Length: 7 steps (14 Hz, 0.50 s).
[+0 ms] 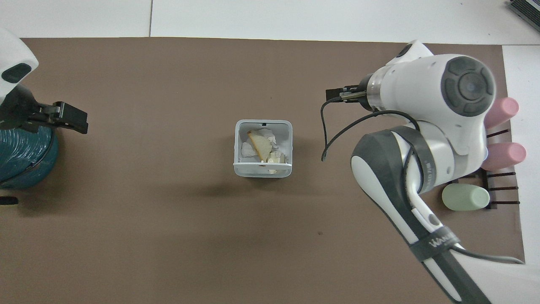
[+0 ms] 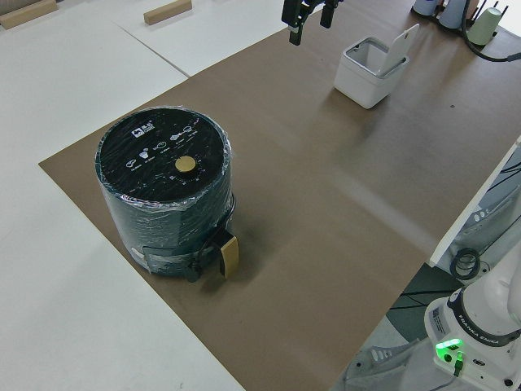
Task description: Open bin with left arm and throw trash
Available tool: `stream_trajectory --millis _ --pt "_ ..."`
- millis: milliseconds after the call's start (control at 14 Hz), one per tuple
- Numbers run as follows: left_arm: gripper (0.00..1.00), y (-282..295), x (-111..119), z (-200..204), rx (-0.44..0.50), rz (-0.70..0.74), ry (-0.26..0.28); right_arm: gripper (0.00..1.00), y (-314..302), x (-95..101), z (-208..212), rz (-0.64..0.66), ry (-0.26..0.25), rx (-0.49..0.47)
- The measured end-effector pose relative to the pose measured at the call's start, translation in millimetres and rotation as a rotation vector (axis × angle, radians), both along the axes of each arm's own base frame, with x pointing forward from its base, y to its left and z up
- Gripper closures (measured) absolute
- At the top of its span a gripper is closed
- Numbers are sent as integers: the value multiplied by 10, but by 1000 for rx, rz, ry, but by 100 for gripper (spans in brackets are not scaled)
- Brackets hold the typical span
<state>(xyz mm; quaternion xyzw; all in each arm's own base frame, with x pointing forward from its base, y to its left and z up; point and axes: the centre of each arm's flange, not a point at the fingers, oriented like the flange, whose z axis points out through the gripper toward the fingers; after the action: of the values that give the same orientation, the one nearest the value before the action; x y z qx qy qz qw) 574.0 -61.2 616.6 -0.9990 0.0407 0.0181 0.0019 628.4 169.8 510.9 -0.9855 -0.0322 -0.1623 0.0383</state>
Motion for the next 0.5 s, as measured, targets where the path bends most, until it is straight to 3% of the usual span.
stream_trajectory --millis 500 --pt "0 -8 71 51 -7 0 -65 0 -1142 -465 840 -159 108 -94"
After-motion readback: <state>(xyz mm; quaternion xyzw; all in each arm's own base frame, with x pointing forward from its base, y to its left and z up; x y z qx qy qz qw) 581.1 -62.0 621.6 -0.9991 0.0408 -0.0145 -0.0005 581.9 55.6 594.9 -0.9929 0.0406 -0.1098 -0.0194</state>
